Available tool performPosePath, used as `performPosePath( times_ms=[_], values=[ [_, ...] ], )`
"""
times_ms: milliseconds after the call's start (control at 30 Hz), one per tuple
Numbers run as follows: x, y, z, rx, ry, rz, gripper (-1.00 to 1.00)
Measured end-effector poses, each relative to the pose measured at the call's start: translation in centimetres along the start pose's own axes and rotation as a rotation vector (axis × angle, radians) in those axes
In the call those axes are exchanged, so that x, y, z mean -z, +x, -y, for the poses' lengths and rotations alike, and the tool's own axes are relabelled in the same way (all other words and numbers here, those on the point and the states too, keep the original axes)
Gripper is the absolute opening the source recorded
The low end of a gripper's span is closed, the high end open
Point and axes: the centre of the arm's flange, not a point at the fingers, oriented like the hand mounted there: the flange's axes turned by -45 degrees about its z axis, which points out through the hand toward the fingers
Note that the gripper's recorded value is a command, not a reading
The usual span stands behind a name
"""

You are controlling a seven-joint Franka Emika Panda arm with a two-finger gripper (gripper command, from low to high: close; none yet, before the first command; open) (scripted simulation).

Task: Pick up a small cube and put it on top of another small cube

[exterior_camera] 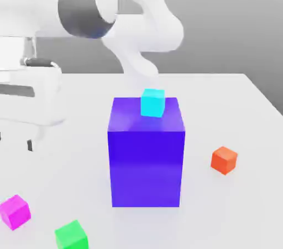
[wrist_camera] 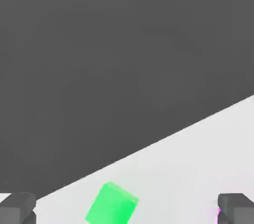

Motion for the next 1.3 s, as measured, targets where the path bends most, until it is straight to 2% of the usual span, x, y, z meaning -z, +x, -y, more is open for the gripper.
performPosePath(
  times_ms=[233,367,400,633,800,1233,1300],
  values=[
    [-10.9,-3.4,-7.8,-0.135,-0.096,0.150,0.00],
    [-16.4,-4.6,-9.3,-0.150,-0.109,0.166,0.00],
    [-17.5,-4.9,-9.4,-0.151,-0.109,0.167,-1.00],
    [-17.7,-4.9,-9.4,-0.152,-0.109,0.168,-1.00],
    [-12.3,-3.9,-8.5,-0.130,-0.107,0.169,-1.00],
    [-8.6,-3.6,6.8,0.644,-0.035,0.201,-1.00],
    [-9.7,-3.9,7.8,0.704,-0.028,0.202,-1.00]
  ],
)
